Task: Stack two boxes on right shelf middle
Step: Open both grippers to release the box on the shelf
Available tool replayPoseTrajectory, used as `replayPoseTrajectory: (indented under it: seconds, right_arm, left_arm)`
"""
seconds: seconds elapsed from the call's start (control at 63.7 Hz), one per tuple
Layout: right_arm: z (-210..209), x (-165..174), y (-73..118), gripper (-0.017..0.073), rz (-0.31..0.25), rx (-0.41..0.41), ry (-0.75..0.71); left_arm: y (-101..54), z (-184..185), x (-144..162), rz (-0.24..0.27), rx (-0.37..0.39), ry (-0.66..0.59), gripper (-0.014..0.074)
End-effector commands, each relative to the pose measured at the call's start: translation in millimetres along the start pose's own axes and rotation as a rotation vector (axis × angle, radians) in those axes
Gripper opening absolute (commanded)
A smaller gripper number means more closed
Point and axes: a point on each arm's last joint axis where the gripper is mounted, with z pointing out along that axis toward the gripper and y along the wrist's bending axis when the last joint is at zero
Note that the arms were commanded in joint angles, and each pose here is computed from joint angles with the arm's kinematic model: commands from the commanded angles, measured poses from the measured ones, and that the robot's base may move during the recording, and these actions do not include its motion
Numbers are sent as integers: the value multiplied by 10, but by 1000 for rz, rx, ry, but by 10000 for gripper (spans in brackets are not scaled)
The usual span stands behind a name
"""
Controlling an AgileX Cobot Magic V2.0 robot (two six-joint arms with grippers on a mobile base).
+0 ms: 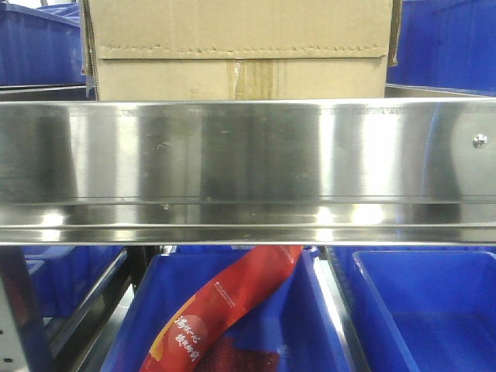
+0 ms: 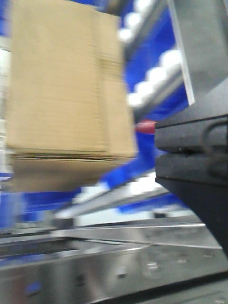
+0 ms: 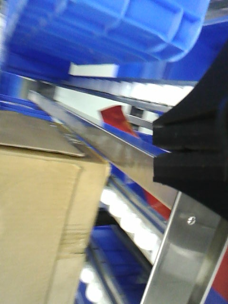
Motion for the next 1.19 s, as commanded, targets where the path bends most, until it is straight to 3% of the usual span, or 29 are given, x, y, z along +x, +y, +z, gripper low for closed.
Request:
replayPoseTrajectory:
  seconds: [0.0,0.157,0.863,1.177]
  right_arm:
    - [-106,-4,-4,-155,-17,28,-102]
    - [-178,-29,-3,-155,-21,38,-160]
    - [-179,-34,-4,-155,-21,40,-165]
    - [-179,-34,-4,-155,-21,40,-165]
  left_arm:
    - [-3,-73,21,-8,8,-99,-111]
    - [-1,-109,58,-9,8,-102,-111]
    - [0,-98,82,-7,7,-104,-111]
    - [125,-43,539,-4,-198,-174,-111]
